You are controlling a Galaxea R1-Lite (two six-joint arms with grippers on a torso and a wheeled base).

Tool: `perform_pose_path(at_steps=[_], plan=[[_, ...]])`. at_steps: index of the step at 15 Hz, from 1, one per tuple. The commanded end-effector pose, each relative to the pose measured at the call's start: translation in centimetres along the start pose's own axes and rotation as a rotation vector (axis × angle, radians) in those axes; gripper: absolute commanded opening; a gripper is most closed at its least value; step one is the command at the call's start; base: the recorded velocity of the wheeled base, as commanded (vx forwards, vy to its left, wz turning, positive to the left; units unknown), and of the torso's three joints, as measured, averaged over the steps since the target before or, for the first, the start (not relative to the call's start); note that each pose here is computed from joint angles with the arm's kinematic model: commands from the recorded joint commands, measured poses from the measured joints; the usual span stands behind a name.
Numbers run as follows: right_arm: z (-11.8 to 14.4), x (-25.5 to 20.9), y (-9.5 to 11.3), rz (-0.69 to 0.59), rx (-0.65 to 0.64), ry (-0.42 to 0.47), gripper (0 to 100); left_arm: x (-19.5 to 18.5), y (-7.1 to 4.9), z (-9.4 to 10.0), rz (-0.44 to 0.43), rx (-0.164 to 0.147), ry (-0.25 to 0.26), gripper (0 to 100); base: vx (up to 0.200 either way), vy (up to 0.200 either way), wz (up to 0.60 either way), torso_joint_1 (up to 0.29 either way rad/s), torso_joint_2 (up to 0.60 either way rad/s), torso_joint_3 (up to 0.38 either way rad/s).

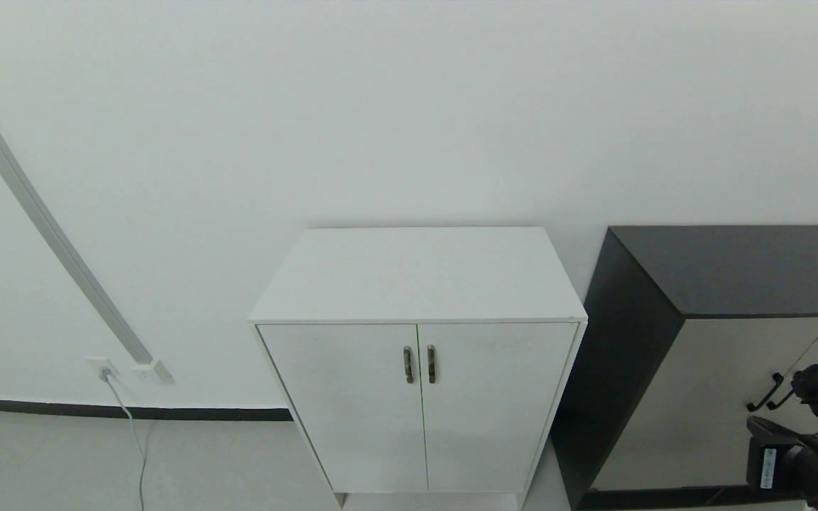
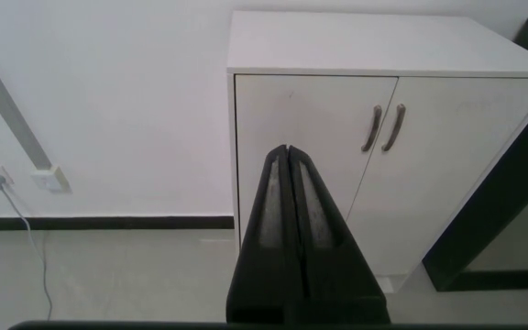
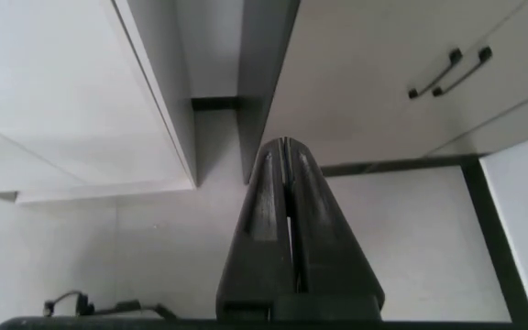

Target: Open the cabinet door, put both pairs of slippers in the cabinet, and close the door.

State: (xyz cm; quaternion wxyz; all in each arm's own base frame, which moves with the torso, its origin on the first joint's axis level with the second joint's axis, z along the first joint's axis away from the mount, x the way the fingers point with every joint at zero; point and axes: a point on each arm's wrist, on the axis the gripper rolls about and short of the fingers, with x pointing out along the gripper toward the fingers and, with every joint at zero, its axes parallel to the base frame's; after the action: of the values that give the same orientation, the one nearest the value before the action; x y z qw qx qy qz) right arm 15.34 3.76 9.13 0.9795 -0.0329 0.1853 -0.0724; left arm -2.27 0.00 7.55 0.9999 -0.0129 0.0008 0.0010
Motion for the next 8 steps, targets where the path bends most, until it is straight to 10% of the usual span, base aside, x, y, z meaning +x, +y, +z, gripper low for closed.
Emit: perform_pose_path(at_steps=[1, 8], plan=[[0.7, -2.8, -1.2, 0.012, 0.032, -0.07, 0, 0.0, 0.0, 0.0, 0.0, 0.0, 0.0, 0, 0.0, 0.0, 0.0, 0.0, 0.0, 0.0], [-1.7, -8.7, -3.9, 0.127, 0.008, -0.069, 0, 0.0, 0.0, 0.0, 0.0, 0.0, 0.001, 0, 0.0, 0.0, 0.0, 0.0, 0.0, 0.0]])
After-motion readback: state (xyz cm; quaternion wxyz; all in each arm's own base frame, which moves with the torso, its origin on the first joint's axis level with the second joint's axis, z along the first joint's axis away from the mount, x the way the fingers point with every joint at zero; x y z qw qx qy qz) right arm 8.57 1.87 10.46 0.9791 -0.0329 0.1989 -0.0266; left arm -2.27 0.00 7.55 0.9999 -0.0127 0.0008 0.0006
